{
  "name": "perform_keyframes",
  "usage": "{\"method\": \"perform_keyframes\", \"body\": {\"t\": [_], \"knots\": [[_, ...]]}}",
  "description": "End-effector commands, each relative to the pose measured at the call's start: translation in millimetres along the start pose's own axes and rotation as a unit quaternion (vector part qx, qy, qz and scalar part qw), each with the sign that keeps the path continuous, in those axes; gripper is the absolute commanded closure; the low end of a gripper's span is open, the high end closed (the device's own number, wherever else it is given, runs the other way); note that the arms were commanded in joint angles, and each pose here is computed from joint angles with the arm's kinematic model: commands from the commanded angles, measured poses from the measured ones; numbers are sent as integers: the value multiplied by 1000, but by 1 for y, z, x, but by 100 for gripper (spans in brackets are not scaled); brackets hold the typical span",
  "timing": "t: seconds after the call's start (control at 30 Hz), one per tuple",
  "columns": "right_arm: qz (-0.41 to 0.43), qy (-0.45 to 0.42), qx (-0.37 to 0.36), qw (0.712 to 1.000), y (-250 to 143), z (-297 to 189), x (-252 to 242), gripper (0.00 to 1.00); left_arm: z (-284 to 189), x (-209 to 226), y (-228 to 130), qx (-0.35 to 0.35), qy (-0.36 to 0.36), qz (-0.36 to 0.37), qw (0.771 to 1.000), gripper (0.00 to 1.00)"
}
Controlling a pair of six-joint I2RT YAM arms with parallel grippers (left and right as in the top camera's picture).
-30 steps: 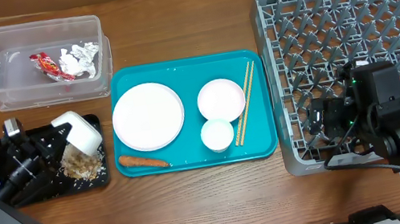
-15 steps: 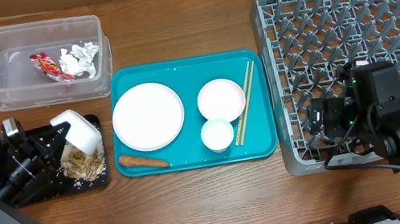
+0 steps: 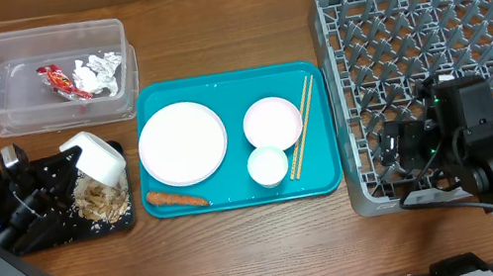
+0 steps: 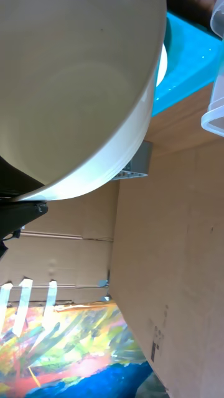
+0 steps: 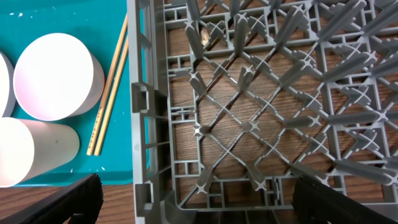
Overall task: Sort waste into correct bins and load items into the dishwasher
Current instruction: 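Carry the bowl over the black tray and tip out the food, then bring the empty bowl back and set it on the white plate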
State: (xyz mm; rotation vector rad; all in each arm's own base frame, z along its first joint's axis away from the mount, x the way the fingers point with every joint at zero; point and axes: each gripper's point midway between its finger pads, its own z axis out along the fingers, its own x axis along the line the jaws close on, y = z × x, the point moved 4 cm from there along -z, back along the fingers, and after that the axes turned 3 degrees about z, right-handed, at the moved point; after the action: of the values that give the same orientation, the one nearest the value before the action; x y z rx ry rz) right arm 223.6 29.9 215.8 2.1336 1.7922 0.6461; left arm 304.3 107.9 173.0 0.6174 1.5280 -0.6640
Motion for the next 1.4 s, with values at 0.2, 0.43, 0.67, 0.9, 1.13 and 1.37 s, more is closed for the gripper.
{"method": "perform_keyframes", "body": {"t": [0.2,0.43,0.67,0.9,1.13,1.37], "knots": [[2,0,-18,1000,9,-8,1,0,-2,-7,0,-4,-13,8,1000,96],[2,0,-18,1000,9,-8,1,0,1,-12,-1,0,-15,37,999,96],[2,0,-18,1000,9,-8,1,0,24,-22,-2,43,119,124,984,96],[2,2,-23,1000,11,-8,1,0,78,-44,-21,108,253,223,935,96],[2,4,-32,999,15,-8,3,0,139,-9,-68,194,411,295,841,96],[2,4,-30,1000,14,-8,2,0,192,32,-105,214,522,377,735,96]]}}
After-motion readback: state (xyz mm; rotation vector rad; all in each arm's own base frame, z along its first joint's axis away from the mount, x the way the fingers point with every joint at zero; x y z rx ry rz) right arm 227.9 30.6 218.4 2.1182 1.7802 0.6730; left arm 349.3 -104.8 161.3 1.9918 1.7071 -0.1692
